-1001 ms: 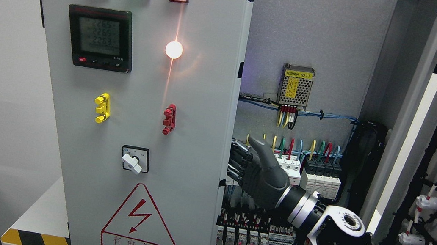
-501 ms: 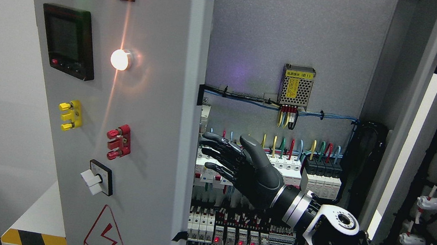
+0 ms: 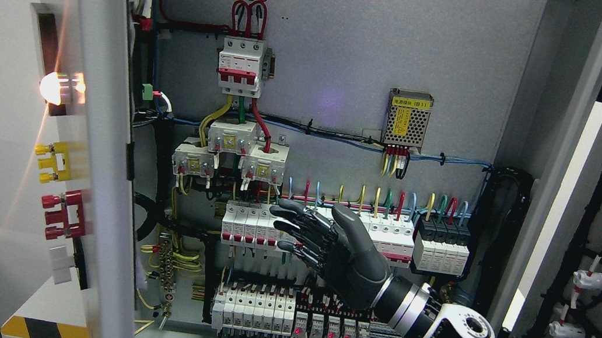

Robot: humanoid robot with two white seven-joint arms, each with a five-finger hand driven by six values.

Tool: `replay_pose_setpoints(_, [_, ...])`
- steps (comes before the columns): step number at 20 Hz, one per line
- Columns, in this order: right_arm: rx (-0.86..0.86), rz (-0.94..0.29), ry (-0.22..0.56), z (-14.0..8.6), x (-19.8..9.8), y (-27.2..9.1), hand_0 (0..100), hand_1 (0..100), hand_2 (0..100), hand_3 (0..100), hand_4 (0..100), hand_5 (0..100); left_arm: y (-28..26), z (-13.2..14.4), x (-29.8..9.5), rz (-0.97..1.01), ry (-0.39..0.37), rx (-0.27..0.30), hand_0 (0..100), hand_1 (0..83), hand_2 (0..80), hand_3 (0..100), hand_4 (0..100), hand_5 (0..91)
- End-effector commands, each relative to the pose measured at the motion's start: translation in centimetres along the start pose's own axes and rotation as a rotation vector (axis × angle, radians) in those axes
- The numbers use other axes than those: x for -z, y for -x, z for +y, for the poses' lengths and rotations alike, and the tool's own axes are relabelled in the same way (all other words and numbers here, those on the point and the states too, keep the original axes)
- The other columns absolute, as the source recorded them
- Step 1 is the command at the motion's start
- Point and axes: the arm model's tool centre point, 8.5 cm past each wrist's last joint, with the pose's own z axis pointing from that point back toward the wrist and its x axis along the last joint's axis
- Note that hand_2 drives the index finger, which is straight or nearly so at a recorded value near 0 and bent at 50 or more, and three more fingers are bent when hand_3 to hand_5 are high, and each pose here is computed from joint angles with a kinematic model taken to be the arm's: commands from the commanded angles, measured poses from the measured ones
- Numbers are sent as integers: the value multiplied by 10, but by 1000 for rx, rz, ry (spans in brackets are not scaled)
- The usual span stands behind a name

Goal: Open door with both hands
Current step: 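Push the indicator-light panel's inner edge outward with the right hand, swinging it open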

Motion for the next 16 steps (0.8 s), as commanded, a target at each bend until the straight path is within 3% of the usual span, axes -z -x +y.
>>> replay_pose_setpoints(1, [-35, 35, -137, 53, 7, 15, 191, 0, 0, 0, 0, 0, 15, 0, -1, 18, 1, -1, 0, 0, 0, 0, 0, 0])
replay_pose_setpoints(7, [18, 116, -232, 95, 10, 60, 191, 0, 0, 0, 0, 0, 14, 0, -1, 16, 2, 0, 0, 0, 0, 0, 0, 0])
replay_pose_setpoints(16, [61, 162, -357, 153, 29, 91, 191, 0, 0, 0, 0, 0, 17, 2, -1, 23, -3, -4, 0, 0, 0, 0, 0, 0])
